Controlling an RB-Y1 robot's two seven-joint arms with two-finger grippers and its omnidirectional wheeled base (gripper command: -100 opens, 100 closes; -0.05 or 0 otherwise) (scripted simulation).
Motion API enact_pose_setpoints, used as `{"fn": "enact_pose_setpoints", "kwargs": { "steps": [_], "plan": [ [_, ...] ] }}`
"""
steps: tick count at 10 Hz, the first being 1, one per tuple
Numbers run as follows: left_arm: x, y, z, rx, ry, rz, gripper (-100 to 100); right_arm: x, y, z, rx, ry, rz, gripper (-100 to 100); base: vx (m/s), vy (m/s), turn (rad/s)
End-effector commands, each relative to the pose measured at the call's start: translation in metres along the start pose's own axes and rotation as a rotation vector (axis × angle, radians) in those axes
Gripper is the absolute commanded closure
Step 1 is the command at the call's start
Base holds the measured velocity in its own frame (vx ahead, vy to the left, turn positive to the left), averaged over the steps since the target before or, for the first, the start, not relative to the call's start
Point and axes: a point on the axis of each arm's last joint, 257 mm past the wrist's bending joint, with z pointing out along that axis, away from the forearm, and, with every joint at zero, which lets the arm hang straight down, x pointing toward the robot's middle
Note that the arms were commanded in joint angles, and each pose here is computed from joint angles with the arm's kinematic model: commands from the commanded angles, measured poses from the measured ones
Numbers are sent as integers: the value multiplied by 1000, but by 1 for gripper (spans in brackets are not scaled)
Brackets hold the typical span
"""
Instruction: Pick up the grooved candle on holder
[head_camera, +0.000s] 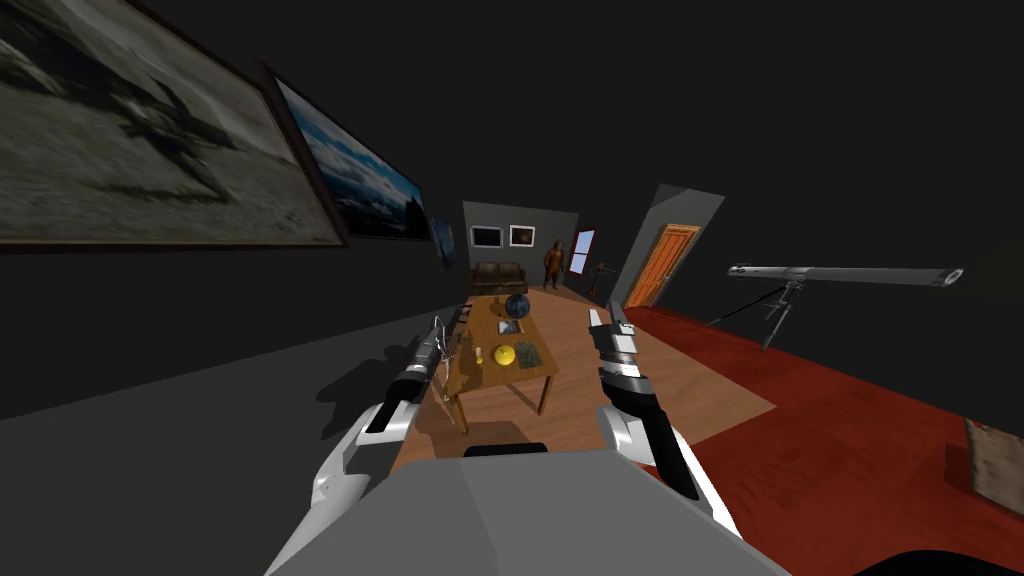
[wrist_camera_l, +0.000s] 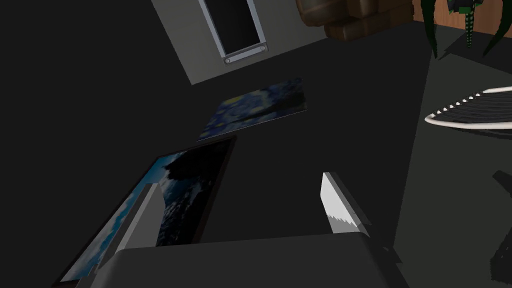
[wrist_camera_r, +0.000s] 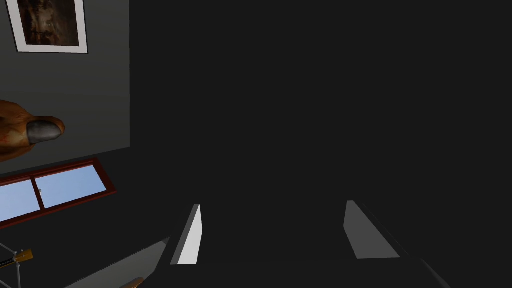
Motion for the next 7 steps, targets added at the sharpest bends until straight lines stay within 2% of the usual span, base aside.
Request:
{"fn": "enact_pose_setpoints", "kwargs": {
  "steps": [1, 4, 5, 6, 7],
  "plan": [
    [-5, 23, 7, -63, -6, 34, -100, 0, 0, 0, 0, 0, 0, 0, 72, -156, 22],
    [-9, 55, 7, -137, -7, 55, -100, 0, 0, 0, 0, 0, 0, 0, 28, -96, 8],
    [-12, 74, 9, -187, -10, 76, -100, 0, 0, 0, 0, 0, 0, 0, 14, -119, -3],
    [-12, 75, 9, -189, -10, 76, -100, 0, 0, 0, 0, 0, 0, 0, 22, -99, 12],
    [-16, 92, 11, -236, -13, 96, -100, 0, 0, 0, 0, 0, 0, 0, 45, -106, -6]
  ]
}}
